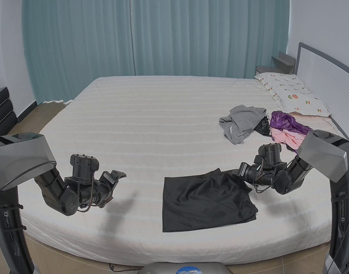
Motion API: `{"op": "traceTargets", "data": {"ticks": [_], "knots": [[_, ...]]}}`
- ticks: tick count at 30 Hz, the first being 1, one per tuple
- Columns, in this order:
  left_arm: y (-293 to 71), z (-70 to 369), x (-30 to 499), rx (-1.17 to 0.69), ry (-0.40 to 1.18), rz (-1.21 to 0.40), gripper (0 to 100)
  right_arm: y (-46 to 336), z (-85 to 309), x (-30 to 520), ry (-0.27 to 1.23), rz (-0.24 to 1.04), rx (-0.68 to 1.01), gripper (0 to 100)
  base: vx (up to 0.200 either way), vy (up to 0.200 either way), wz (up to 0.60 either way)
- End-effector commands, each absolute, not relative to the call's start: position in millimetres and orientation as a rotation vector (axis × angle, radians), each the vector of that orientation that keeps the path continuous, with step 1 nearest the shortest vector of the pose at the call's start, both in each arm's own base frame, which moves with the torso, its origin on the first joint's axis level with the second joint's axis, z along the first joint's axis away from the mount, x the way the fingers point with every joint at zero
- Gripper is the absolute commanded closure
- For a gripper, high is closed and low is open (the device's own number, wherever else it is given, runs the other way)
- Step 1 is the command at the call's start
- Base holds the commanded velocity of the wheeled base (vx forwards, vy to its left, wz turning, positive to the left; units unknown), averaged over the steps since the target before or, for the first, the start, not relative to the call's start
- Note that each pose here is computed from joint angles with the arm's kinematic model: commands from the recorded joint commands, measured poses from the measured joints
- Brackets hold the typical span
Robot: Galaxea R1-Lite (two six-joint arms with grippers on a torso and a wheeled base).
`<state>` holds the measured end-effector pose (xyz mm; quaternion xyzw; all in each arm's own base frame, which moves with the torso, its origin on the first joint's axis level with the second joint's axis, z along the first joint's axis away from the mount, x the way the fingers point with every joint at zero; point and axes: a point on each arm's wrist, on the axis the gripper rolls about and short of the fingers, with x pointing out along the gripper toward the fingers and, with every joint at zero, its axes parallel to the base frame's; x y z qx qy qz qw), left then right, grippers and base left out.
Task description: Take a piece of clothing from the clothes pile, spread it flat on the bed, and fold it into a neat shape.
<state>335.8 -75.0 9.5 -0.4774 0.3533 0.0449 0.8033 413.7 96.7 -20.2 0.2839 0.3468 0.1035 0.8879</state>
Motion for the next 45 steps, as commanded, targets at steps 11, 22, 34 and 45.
{"op": "traceTargets", "data": {"ticks": [11, 22, 34, 45], "knots": [[-139.1, 10.4, 378.9, -0.88, 0.712, -0.049, 0, 65.6, -13.7, 420.1, 0.685, 0.115, 0.698, 100, 0.0, 0.0, 0.0], [-199.4, -13.7, 402.7, -0.793, 0.743, -0.077, 0, 45.1, -15.7, 417.9, 0.689, 0.045, 0.762, 100, 0.0, 0.0, 0.0], [-221.8, -29.7, 408.0, -0.699, 0.75, -0.136, 0, 47.6, -19.1, 417.3, 0.7, 0.041, 0.779, 100, 0.0, 0.0, 0.0], [-235.1, -37.0, 427.2, -0.687, 0.743, -0.119, 0, 54.6, -23.7, 416.1, 0.718, 0.052, 0.773, 100, 0.0, 0.0, 0.0]]}}
